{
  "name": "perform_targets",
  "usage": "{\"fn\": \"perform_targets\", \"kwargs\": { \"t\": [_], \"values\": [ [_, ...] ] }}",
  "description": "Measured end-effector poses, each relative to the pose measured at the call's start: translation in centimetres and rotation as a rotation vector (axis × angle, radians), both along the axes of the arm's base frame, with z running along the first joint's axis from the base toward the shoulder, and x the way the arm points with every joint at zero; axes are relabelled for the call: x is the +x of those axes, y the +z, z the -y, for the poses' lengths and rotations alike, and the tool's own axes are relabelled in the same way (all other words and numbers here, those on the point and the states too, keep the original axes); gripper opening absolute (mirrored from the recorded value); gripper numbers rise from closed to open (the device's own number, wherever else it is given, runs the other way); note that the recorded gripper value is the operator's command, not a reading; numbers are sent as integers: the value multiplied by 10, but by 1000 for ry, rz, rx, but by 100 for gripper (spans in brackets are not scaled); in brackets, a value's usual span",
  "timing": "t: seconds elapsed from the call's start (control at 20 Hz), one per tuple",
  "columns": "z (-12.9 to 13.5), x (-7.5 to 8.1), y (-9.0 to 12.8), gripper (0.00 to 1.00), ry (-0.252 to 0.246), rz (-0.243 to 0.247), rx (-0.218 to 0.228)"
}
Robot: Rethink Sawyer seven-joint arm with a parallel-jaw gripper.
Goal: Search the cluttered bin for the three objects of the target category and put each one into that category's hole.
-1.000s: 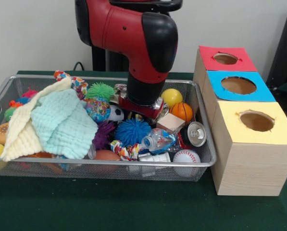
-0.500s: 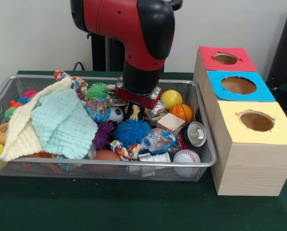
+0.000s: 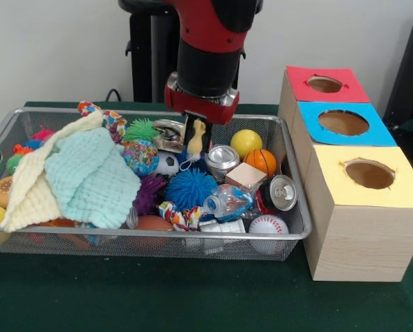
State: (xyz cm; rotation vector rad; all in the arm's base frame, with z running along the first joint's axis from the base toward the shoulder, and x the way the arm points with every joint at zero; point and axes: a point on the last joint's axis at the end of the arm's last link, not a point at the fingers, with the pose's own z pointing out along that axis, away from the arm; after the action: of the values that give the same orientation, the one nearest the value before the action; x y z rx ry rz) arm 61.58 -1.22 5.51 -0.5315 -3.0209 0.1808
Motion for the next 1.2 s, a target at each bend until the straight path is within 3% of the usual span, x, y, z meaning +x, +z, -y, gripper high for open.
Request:
{"fn": "perform_targets", "kwargs": {
  "t": [0.2, 0.45, 0.65, 0.85, 1.05, 1.2],
  "values": [
    [-1, 16, 32, 0, -5, 61, -2],
    [-15, 25, 63, 0, 8, 95, 2],
    [-47, 22, 90, 0, 32, 56, 15],
    [-98, 10, 121, 0, 39, -34, 45],
    [-142, -3, 143, 0, 8, -100, 65],
    [-165, -9, 149, 0, -33, -122, 73]
  ]
}}
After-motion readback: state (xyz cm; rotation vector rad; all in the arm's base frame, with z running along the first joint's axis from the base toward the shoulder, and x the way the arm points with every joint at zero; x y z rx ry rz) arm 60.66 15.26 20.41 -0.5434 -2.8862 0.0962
